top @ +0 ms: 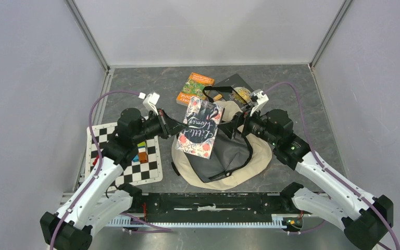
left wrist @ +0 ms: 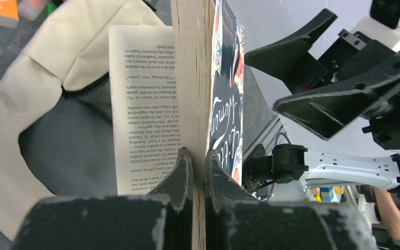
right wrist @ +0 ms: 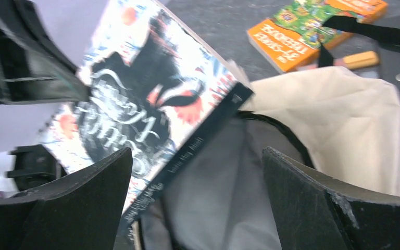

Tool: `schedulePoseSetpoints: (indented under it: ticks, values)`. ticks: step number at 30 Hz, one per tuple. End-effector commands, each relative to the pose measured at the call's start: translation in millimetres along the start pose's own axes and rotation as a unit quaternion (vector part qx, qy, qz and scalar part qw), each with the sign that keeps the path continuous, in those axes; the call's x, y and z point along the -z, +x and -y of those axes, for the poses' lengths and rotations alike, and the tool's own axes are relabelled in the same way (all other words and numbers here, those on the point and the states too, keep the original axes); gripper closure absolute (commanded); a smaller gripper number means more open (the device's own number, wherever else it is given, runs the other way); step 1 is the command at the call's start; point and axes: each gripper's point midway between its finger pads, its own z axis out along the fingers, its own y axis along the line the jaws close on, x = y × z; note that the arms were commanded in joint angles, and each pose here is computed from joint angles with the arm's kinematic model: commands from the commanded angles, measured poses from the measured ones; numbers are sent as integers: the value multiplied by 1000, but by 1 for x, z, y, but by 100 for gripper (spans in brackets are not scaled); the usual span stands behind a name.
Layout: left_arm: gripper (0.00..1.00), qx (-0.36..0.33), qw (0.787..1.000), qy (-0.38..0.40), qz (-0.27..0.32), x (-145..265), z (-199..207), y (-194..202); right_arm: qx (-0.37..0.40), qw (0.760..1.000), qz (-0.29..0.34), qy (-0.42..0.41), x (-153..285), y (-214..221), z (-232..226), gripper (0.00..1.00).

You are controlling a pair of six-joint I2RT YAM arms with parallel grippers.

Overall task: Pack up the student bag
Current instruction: Pick up the book from the center of the board.

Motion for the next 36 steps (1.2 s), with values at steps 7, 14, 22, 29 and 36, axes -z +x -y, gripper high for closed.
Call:
schedulePoseSetpoints:
  ticks: [7,14,22,29,36]
  values:
    - [98,16,992,72,105,7,45,-42,-116,984,49,-124,8,-9,-48,2]
    - [98,15,991,86,102,4,48,-40,-179,963,45,-195,3,1,-68,2]
    - [98,8,987,131,95,7,63,-35,-173,962,45,-207,-10,-6,-80,11]
    - [97,11,986,142,86,9,64,-28,-158,968,58,-184,-14,-10,-73,67]
    - [12,-4,994,76,81,11,41,-22,-103,980,72,-153,-2,-17,-64,100]
